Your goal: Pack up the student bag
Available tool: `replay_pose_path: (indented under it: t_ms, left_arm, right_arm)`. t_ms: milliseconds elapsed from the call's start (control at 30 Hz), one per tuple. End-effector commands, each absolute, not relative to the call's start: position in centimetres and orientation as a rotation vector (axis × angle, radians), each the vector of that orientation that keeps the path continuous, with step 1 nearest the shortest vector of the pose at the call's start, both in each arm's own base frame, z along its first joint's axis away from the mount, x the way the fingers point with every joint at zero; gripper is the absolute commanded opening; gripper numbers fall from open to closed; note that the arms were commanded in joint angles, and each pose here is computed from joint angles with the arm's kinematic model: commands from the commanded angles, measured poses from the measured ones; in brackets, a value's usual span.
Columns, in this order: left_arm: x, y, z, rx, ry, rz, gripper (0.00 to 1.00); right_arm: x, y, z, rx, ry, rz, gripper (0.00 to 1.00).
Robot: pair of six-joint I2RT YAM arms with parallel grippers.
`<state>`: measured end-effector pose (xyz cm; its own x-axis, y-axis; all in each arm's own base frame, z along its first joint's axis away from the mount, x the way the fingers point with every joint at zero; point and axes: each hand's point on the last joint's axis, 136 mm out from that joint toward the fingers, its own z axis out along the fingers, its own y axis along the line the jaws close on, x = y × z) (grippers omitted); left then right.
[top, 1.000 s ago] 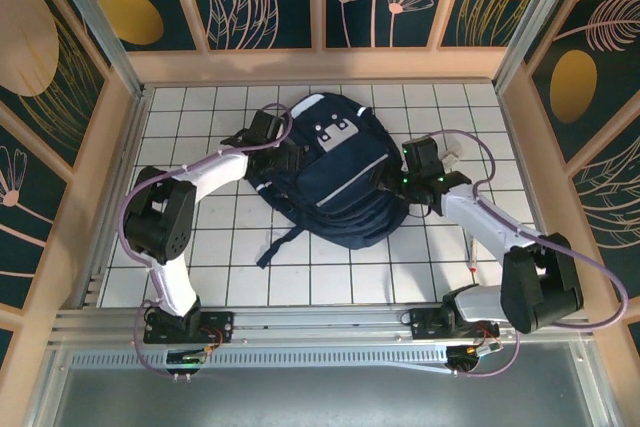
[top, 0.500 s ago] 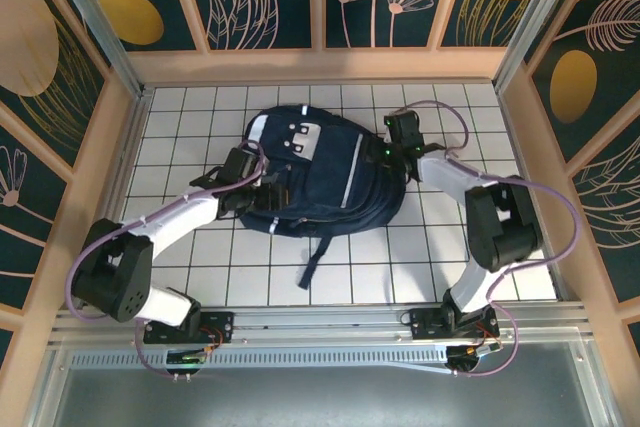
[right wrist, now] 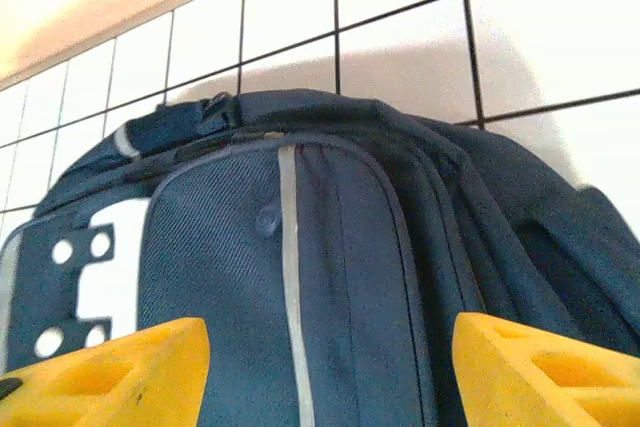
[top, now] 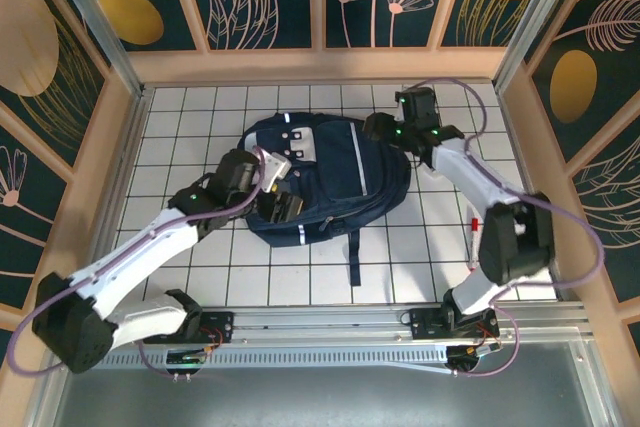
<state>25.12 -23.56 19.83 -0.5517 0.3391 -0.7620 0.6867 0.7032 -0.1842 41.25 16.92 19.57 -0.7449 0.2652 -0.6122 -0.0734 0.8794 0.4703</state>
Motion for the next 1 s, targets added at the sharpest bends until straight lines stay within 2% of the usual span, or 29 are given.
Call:
replay_pose_path:
  t_ms: [0, 100, 300, 367, 467, 533, 600, 700, 833, 900, 967]
  left_arm:
    - [23.1, -25.3, 20.7, 1.27, 1.767, -0.55, 0.81]
    - [21.6, -25.6, 17.3, 1.565, 1.57, -0.467, 0.79]
    - [22.5, -25.0, 11.9, 1.726, 1.585, -0.312, 0.72]
    - [23.1, -24.9, 11.0, 1.717, 1.587, -0.24, 0.73]
    - [23.9, -23.6, 8.7, 1.711, 1.622, -0.115, 0.81]
    - [24.2, -22.7, 7.2, 1.722, 1.668, -0.051, 0.8]
    - [24.7, -22.1, 6.5, 1.707, 1.706, -0.008, 0.72]
    - [25.0, -22.1, 6.4, 1.667, 1.728, -0.006, 0.54]
    - [24.8, -22.4, 6.7, 1.635, 1.735, -0.042, 0.24]
    - [24.8, -22.6, 7.0, 1.604, 1.765, -0.078, 0.04]
    - [24.5, -23.0, 7.3, 1.597, 1.789, -0.121, 0.0]
  right_arm:
    - [35.4, 16.3, 18.1, 0.15, 2.429, 0.668, 0.65]
    - [30.6, 17.5, 17.0, 0.066, 2.483, 0.736, 0.65]
    - [22.3, 22.6, 13.7, -0.068, 2.577, 0.912, 0.61]
    - [21.0, 24.1, 12.8, -0.093, 2.589, 0.944, 0.6]
    - [20.5, 26.6, 12.5, -0.134, 2.566, 0.975, 0.58]
    - [21.0, 27.8, 12.5, -0.16, 2.547, 0.931, 0.57]
    - [21.9, 28.3, 12.1, -0.164, 2.543, 0.846, 0.55]
    - [22.8, 28.7, 11.2, -0.133, 2.53, 0.748, 0.51]
    - [23.8, 29.1, 10.3, -0.081, 2.523, 0.692, 0.47]
    - [24.2, 29.5, 10.4, -0.085, 2.517, 0.666, 0.44]
    - [24.2, 29.7, 10.4, -0.092, 2.515, 0.635, 0.42]
